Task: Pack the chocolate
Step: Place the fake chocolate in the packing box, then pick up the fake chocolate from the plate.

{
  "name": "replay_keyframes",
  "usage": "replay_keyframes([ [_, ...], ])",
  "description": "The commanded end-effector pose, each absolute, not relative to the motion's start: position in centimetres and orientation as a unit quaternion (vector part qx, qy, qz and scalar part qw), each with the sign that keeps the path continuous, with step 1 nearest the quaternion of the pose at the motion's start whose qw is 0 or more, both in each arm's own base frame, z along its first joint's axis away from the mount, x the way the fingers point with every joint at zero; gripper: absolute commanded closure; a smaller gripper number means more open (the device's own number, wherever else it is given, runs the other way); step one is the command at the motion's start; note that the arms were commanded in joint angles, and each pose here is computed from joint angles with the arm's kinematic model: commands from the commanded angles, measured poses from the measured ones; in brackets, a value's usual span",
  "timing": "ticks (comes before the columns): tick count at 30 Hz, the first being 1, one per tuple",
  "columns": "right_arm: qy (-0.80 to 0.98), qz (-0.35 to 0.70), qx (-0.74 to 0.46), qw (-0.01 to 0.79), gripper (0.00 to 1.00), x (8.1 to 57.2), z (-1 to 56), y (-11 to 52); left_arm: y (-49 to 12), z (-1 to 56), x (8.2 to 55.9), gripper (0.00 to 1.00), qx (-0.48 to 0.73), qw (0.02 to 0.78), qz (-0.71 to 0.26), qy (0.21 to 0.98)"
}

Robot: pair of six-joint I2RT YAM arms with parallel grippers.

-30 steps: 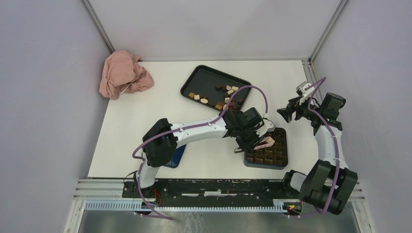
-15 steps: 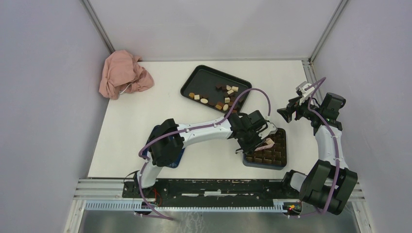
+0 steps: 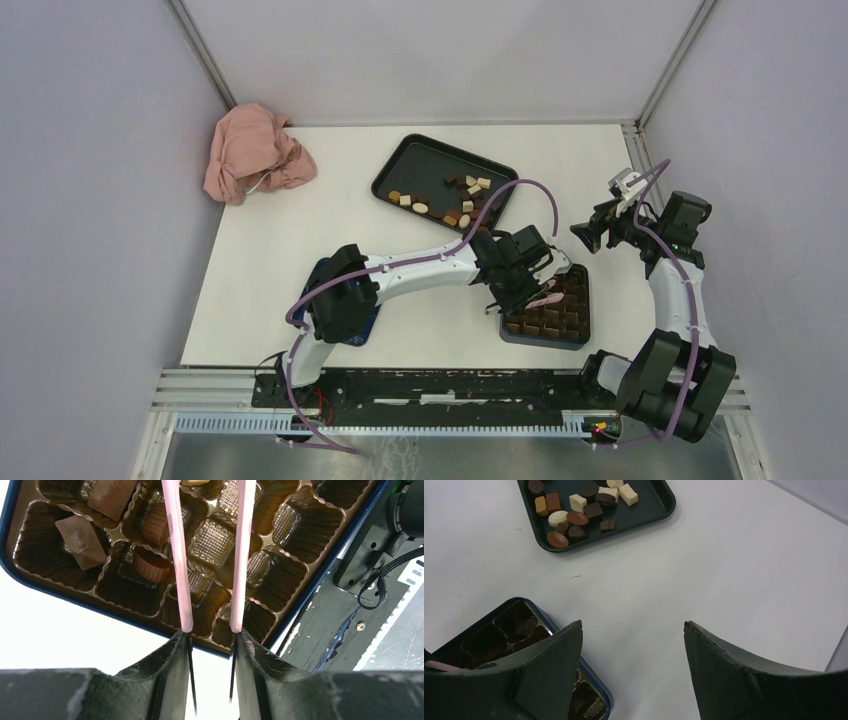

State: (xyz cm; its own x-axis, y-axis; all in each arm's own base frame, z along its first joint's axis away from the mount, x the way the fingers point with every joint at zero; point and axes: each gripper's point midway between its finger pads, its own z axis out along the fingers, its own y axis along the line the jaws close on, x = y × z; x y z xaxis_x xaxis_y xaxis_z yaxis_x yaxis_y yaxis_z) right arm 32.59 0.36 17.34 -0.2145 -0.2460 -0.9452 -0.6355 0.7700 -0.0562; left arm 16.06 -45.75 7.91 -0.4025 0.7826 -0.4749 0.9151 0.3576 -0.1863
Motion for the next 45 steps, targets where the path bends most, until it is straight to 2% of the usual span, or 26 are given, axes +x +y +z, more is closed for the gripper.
replay_keyframes([
  [1, 0.744, 0.168, -0.306, 0.57, 0.2, 33.1, 19.1, 0.4, -47.3, 10.3, 16.8, 0.59, 0.516, 0.188, -0.232, 0.803],
  [9, 0.743, 0.168, -0.307, 0.571, 0.2, 33.1, 19.2, 0.5, -47.2, 14.6, 17.6, 0.62, 0.481, 0.244, -0.289, 0.791],
  [16, 0.742, 0.17, -0.308, 0.571, 0.2, 33.0, 19.2, 0.5, -43.3, 15.7, 20.5, 0.62, 0.425, 0.261, -0.308, 0.81],
  [25, 0.741, 0.168, -0.309, 0.572, 0.2, 33.0, 19.3, 0.5, -34.3, 15.7, 29.2, 0.61, 0.316, 0.283, -0.263, 0.867],
  [34, 0.741, 0.168, -0.309, 0.572, 0.2, 33.0, 19.3, 0.5, -27.5, 13.9, 37.4, 0.61, 0.256, 0.27, -0.178, 0.911],
  [40, 0.741, 0.167, -0.309, 0.572, 0.2, 33.0, 19.3, 0.5, -25.2, 12.4, 42.4, 0.61, 0.252, 0.268, -0.133, 0.92],
  [45, 0.742, 0.168, -0.309, 0.57, 0.2, 33.1, 19.1, 0.5, -25.4, 10.9, 44.5, 0.6, 0.267, 0.257, -0.123, 0.921],
])
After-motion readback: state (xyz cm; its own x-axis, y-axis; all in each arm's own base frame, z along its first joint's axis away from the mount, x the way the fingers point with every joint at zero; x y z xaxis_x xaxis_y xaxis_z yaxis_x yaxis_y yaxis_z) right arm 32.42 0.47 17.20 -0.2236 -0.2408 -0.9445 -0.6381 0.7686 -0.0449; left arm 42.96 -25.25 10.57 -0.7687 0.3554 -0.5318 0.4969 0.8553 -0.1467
